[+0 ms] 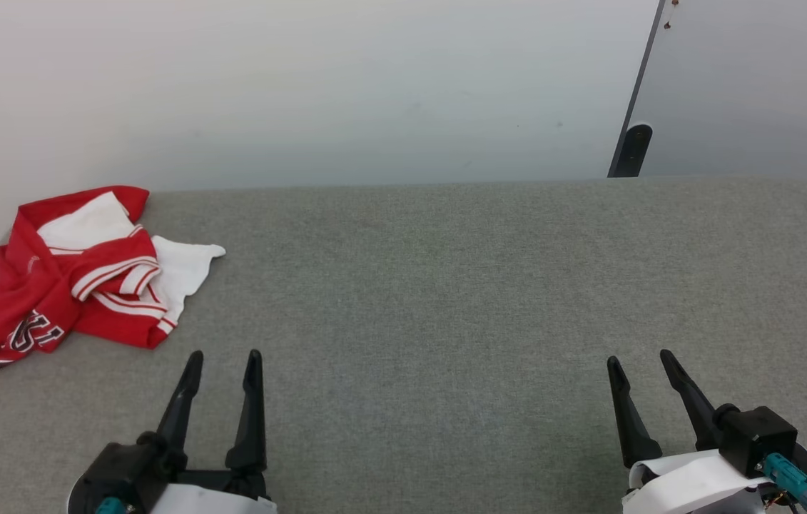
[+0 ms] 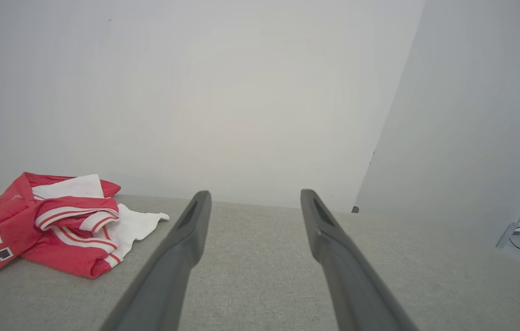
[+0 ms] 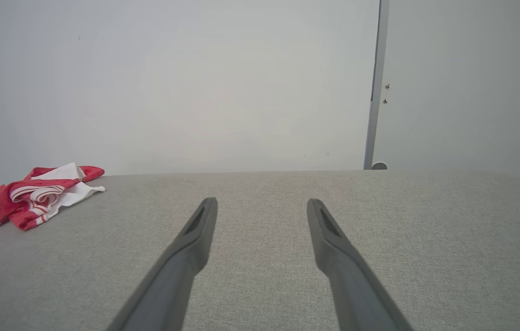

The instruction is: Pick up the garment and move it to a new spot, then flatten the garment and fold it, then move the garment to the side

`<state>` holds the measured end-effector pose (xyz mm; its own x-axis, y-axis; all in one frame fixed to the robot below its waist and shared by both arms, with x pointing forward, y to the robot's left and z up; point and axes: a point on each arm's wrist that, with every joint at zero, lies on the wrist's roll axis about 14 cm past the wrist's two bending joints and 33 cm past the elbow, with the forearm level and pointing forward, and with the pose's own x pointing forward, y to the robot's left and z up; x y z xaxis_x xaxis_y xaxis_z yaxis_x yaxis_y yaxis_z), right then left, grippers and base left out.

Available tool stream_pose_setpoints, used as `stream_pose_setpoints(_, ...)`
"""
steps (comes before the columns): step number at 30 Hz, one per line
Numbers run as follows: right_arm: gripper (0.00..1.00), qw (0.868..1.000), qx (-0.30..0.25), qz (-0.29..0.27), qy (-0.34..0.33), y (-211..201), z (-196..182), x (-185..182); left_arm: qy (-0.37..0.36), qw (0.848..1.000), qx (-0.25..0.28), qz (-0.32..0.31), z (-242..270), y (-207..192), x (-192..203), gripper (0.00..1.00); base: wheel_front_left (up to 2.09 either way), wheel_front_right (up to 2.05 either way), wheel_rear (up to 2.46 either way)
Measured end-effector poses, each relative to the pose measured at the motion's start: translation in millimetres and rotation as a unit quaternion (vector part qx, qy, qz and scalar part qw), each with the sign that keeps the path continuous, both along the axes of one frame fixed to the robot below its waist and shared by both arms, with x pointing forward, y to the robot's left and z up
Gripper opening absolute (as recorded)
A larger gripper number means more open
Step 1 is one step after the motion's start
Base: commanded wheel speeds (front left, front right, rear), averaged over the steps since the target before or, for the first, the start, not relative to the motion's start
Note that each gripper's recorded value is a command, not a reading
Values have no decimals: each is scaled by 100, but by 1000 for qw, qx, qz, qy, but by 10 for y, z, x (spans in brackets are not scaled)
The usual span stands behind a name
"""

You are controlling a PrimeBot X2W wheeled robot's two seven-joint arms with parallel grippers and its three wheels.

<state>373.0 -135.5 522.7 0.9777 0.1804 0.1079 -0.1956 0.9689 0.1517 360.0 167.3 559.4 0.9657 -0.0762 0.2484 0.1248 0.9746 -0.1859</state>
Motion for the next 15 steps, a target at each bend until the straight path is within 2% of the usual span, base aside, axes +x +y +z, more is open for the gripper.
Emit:
stream_pose_setpoints(10,100,999,-30,13,-16,84,50,-8,-6,1000,22,5,2,16,-60,100,0,0,0)
stream_pose_setpoints(15,100,999,-34,32,-15,209,41,-14,2,999,18,27,-49,162,-118,100,0,0,0)
